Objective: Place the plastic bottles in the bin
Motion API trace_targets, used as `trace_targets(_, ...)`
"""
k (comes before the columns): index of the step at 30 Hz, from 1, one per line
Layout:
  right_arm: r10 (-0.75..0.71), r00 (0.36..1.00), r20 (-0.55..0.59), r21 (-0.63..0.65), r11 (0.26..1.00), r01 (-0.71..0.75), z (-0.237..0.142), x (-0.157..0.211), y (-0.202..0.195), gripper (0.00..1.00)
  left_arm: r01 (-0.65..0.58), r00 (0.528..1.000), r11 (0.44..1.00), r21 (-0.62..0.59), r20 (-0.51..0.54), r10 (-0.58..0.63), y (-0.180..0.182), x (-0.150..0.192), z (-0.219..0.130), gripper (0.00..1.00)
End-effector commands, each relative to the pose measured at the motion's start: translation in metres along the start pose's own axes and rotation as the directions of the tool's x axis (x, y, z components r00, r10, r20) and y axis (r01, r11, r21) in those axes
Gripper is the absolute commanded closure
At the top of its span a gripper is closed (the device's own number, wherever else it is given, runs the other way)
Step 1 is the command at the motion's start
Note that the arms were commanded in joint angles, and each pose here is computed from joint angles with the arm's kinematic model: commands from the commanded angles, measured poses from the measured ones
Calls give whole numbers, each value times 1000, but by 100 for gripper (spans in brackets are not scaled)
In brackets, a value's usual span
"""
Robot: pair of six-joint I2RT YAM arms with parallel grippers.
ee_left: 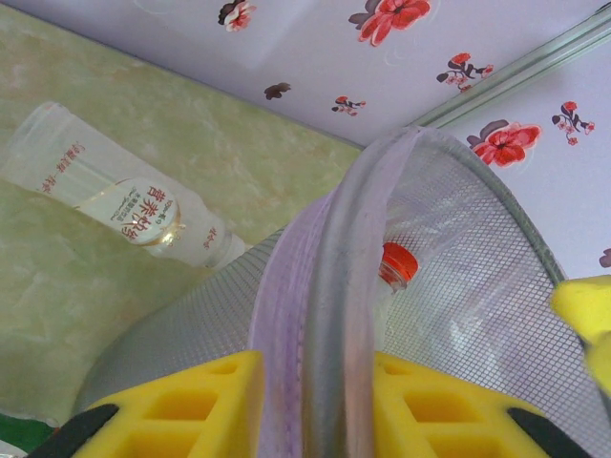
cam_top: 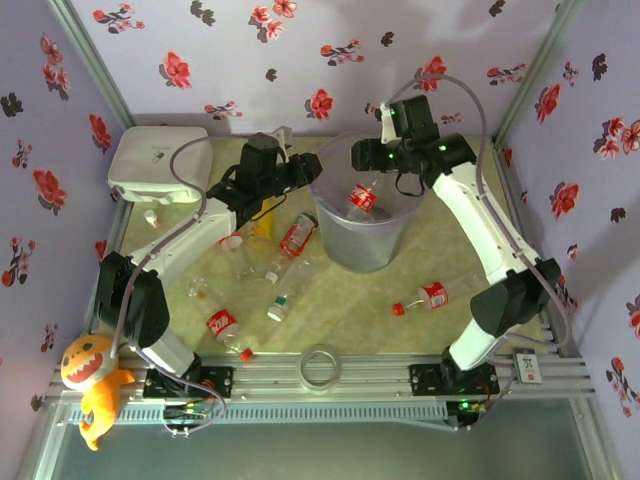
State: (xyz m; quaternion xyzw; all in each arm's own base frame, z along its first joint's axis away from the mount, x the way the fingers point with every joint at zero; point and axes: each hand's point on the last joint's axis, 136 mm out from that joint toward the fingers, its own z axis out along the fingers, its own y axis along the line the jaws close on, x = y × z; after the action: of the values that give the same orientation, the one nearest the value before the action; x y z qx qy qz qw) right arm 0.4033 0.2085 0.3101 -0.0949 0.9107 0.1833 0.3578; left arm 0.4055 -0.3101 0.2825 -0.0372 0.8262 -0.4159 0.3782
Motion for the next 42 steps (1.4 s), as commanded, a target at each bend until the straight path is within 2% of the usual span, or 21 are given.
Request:
trace_targets(1, 12, 1000, 6, 24, 1000, -12, 1, 5, -4, 33, -2, 1000, 999, -35, 13, 3, 6, 2, -4, 69)
trace_targets(6, 24, 994, 106, 60, 998, -30, -44, -11, -8, 33, 2, 1000, 999, -34, 20, -2, 6, 1, -3, 70)
trace_targets(10, 115, 976, 185, 156, 977, -145, -88, -6, -46, 32, 6, 1000, 999, -37, 29, -5, 7, -1, -3, 71)
trace_targets(13, 256, 941, 223, 199, 933, -301, -114, 16, -91, 32, 3, 999, 999, -48, 50, 0, 8, -5, -5, 72)
trace_targets(16, 349, 911, 217, 289, 869, -402, -126, 53, -132, 32, 6, 997, 998, -66, 75, -1, 12, -8, -6, 72)
trace_targets(20, 428, 889, 162, 435, 778, -454, -124, 115, -163, 30, 22, 994, 997, -67, 106, -15, 14, -12, -5, 73)
trace_targets(24, 558, 823, 104, 455, 710, -538, -97, 180, -168, 26, 36, 991, 997, -69, 134, -27, 15, -15, -5, 73)
trace_targets(29, 667, 723, 180, 503, 569, -650, -78, 241, -187, 14, 37, 989, 997, -68, 145, -27, 15, -16, -4, 73)
trace_targets(34, 737, 632, 240, 485, 473, -736, -55, 268, -197, 8, 35, 989, 998, -61, 143, -26, 13, -14, -4, 73)
trace_targets(42, 743, 608, 280, 531, 408, -743, -45, 286, -219, 6, 32, 989, 998, -56, 143, -23, 12, -13, -7, 73)
